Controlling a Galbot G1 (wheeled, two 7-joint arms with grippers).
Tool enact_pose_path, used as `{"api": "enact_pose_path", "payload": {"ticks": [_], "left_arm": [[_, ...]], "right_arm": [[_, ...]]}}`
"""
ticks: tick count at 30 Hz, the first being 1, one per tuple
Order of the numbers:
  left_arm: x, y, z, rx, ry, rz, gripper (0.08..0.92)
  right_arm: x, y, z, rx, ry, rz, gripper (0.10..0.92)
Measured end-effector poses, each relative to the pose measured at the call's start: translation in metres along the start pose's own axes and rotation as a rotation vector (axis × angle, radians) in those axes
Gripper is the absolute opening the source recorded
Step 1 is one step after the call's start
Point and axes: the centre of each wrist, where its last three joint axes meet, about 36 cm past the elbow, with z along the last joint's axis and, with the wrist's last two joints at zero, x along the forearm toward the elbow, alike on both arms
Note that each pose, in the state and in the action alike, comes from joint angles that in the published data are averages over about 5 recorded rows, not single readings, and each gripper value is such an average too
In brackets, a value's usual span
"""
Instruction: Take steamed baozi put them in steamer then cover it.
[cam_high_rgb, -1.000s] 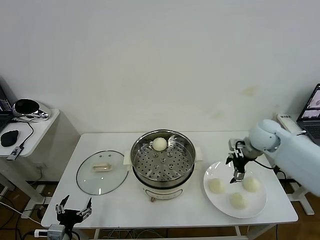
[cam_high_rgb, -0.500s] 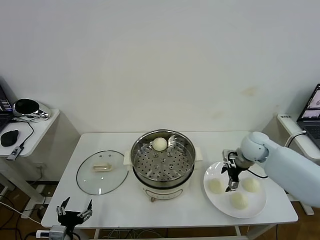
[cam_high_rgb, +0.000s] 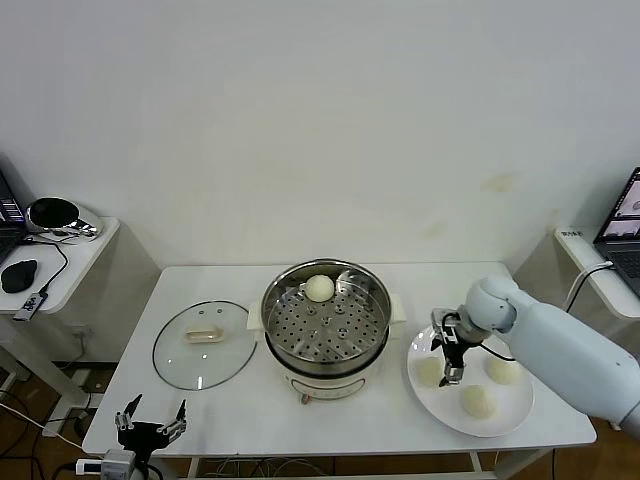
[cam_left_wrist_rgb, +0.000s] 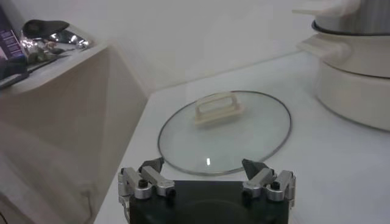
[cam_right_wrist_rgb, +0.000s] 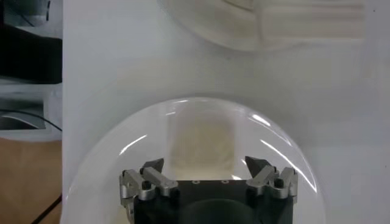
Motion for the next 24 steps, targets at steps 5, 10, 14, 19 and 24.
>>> {"api": "enact_pose_path", "payload": {"ticks": [5, 10, 14, 19, 24], "left_arm": [[-0.0013, 0.0007, 0.0011, 0.0, 0.003, -0.001, 0.823], [-0.0024, 0.0009, 0.0017, 0.0, 0.004, -0.002, 0.823], [-0.0027, 0.0002, 0.0017, 0.001, 0.004, -0.001, 0.823], [-0.0024, -0.0001, 0.002, 0.001, 0.006, -0.001, 0.823], [-0.0021, -0.0002, 0.0024, 0.0, 0.007, -0.001, 0.823]], "right_arm": [[-0.0044, 0.0004, 0.002, 0.007, 0.007, -0.006, 0.823], [-0.0063, 0.0, 0.0044, 0.001, 0.006, -0.008, 0.823], [-0.0066, -0.0008, 0.0052, -0.004, 0.001, -0.006, 0.802], [-0.0082, 0.0, 0.0052, -0.006, -0.006, -0.012, 0.681], [-0.0082, 0.0004, 0.0057, -0.01, -0.013, -0.014, 0.561]]}}
